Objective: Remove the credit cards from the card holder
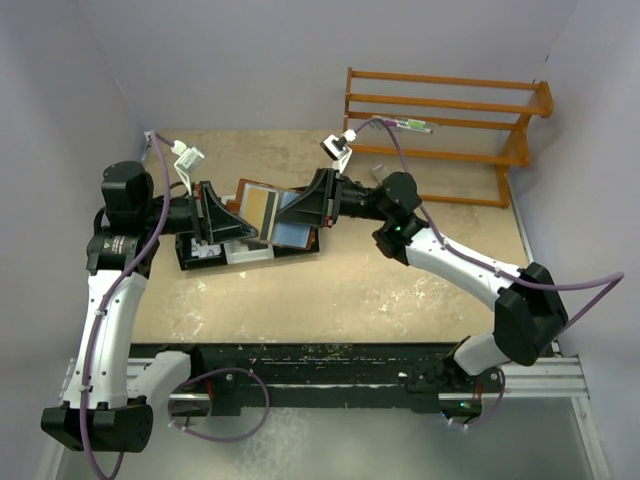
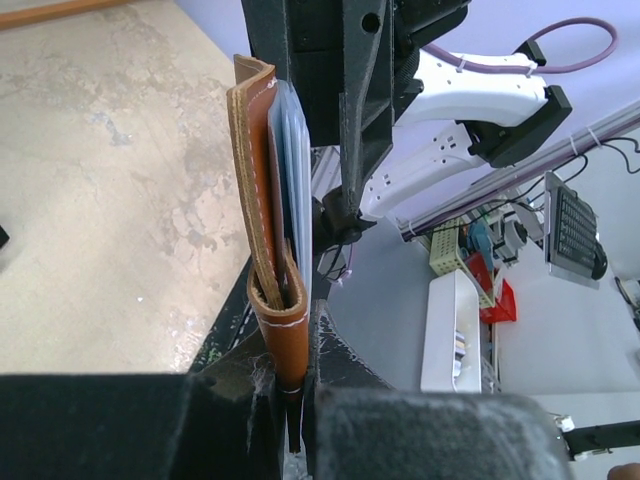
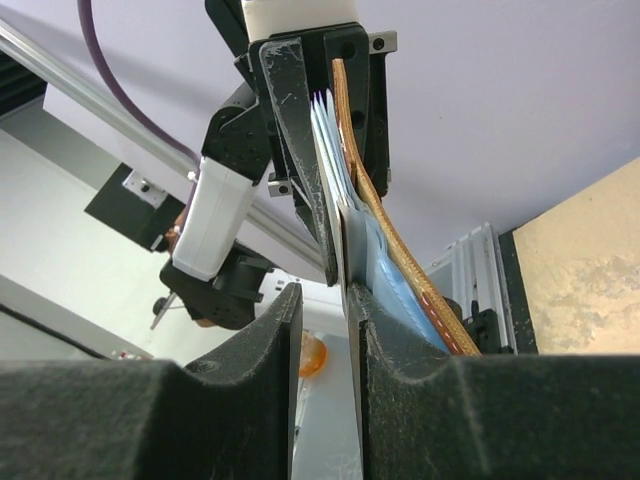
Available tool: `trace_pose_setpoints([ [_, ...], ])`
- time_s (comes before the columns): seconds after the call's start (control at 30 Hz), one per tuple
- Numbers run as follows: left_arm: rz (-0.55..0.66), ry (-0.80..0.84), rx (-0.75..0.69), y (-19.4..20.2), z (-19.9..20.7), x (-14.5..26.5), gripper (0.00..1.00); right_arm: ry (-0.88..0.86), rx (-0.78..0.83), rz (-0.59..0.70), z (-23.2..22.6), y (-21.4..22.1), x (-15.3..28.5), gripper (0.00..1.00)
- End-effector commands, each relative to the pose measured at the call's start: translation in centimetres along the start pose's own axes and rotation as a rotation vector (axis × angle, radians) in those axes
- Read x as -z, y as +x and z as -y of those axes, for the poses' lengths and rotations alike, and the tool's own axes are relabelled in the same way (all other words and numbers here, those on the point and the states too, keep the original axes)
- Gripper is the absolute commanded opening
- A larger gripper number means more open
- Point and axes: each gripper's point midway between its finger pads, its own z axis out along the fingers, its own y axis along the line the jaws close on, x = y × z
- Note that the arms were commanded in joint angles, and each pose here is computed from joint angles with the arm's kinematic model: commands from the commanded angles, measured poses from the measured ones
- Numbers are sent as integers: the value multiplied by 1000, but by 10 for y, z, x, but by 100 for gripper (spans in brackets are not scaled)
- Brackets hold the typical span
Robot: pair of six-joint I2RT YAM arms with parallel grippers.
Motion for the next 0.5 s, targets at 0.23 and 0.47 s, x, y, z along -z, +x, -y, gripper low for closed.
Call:
trace_pose_setpoints([
  [0.23, -42, 95, -78, 11, 21, 4, 14, -122, 62, 35, -34, -12, -14, 20],
  [0.47, -49, 111, -82, 13, 25, 5, 24, -129, 59, 37, -36, -10, -17, 18],
])
